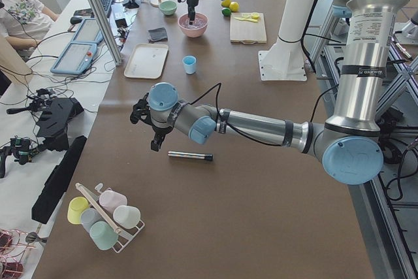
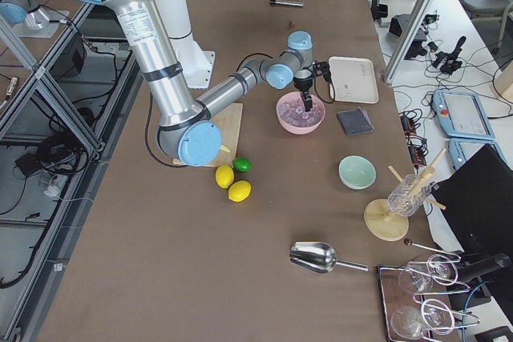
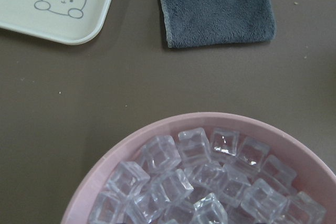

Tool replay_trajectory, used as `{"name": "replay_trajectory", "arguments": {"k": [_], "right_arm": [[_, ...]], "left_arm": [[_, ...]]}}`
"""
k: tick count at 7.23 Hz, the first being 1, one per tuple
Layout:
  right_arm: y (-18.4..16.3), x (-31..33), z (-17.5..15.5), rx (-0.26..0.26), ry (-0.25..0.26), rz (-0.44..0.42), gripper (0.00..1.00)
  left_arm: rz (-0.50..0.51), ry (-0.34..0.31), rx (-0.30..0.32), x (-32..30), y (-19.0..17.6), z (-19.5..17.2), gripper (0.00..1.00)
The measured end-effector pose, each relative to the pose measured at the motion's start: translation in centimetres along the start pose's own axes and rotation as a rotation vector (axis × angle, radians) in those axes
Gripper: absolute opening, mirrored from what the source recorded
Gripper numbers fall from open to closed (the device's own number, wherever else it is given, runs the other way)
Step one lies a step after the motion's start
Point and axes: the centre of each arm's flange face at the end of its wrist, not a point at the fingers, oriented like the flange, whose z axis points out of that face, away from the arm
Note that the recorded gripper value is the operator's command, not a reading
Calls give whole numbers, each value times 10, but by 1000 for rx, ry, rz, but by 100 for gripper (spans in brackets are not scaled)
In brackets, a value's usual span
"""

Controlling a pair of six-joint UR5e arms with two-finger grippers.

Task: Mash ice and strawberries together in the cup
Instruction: 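Move the right gripper over the pink bowl of ice cubes, then lower the right gripper into the bowl and grasp an ice cube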

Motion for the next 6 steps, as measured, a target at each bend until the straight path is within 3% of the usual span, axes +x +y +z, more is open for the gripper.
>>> {"name": "replay_trajectory", "arguments": {"k": [6], "right_arm": [[16, -6, 23, -18, -19, 34, 75]], "left_arm": [[3, 1, 0, 1, -1, 0, 97]]}}
